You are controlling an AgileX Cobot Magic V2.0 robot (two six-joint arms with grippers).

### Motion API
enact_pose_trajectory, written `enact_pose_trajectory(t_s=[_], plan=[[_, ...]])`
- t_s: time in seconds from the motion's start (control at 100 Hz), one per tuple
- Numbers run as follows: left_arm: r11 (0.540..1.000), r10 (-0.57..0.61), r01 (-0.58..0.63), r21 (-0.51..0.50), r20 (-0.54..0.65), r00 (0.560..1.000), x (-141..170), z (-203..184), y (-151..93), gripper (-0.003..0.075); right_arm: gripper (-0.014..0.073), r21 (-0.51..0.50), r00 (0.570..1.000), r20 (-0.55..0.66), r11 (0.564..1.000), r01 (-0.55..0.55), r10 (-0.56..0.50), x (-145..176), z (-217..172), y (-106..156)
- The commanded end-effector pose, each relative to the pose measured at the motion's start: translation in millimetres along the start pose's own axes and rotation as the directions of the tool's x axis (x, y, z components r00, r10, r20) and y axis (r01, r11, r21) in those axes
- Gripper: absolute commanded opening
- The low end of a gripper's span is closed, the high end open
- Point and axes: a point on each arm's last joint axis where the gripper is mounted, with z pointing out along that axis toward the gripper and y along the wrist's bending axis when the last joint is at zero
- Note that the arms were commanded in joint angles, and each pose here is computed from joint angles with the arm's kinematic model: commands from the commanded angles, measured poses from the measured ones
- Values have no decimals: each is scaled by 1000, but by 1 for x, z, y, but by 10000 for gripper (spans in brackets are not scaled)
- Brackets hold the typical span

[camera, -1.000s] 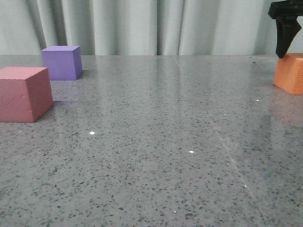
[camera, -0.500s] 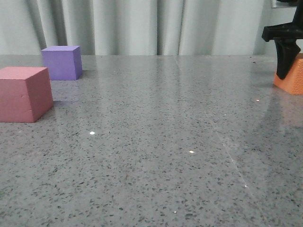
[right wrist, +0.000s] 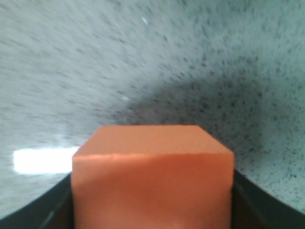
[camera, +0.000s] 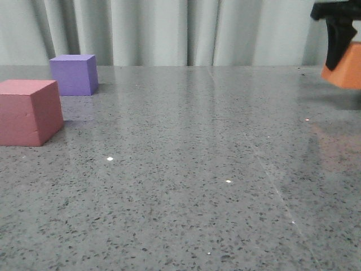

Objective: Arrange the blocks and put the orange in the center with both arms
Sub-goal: 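Lift the orange cube and carry it toward the table center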

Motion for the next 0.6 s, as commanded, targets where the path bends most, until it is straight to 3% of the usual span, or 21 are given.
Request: enact_pose_trajectory(t_s=[0.0, 0.32, 0.59], plan=[[1000, -8, 8, 7, 62, 998, 9, -1, -1, -19, 246, -92, 986, 165, 996, 9, 6, -8, -62, 14], [1000, -8, 8, 7, 62, 998, 9, -1, -1, -19, 246, -233, 972, 231, 968, 89, -33, -6, -98, 93], [1000, -8, 8, 7, 62, 998, 9, -1, -1, -19, 246, -314, 980, 197, 944, 99, -37, -2, -66, 162]])
